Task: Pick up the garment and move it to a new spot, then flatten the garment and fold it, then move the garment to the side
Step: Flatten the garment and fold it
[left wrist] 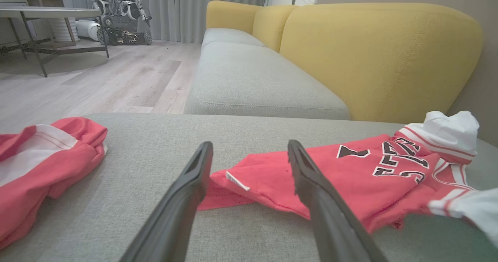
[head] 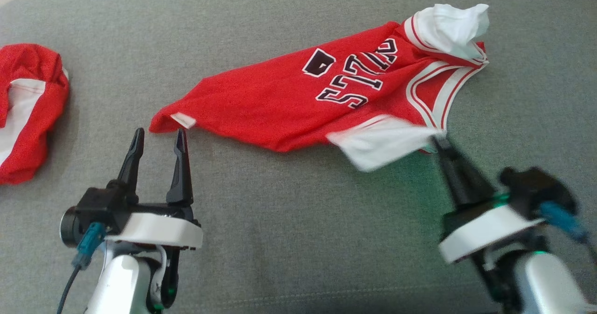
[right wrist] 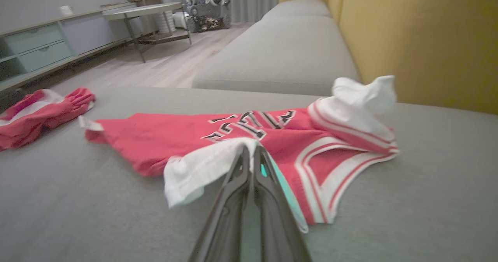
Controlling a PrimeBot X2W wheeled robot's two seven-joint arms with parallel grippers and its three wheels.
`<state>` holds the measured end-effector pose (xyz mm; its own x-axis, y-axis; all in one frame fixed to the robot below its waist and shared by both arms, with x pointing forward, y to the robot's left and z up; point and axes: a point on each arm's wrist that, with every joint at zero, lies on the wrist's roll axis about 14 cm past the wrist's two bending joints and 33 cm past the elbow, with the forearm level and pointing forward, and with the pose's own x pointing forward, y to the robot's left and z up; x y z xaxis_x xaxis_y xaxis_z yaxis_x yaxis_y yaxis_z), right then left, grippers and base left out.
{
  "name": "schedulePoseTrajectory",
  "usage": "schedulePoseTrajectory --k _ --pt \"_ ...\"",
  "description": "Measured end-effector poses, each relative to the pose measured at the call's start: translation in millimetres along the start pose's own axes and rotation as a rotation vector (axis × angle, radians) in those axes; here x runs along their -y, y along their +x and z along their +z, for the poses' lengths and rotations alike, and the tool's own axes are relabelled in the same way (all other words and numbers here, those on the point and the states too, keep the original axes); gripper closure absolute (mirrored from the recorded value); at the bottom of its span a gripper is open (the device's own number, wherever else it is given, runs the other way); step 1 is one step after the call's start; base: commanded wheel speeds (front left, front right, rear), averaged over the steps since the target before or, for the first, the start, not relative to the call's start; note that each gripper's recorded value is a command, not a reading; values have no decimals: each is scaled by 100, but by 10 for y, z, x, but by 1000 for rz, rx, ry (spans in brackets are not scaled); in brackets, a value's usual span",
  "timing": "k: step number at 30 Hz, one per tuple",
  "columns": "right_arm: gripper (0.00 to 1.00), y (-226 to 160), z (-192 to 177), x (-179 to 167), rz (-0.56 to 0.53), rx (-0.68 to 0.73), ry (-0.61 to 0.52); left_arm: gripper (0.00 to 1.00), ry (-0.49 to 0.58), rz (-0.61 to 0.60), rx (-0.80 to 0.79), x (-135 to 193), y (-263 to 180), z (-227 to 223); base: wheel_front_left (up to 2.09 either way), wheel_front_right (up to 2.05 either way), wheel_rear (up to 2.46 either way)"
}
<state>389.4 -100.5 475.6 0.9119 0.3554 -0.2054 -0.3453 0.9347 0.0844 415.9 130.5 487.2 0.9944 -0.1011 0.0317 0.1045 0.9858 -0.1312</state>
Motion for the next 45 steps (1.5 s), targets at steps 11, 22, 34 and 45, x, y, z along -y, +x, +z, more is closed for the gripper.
schedulePoseTrajectory --k 11,22,34,45 --pt "100 -234 218 907 -284 46 -35 0 4 -10 -9 18 8 -36 0 0 0" --pt "100 -205 -860 318 -153 -279 138 0 4 6 -26 -61 -36 -84 0 0 0" --pt "0 -225 -520 483 -217 -87 129 0 3 -16 -34 11 -15 -112 0 0 0" --pt "0 -223 274 438 -185 191 50 0 17 -8 -22 -5 -161 -33 0 0 0"
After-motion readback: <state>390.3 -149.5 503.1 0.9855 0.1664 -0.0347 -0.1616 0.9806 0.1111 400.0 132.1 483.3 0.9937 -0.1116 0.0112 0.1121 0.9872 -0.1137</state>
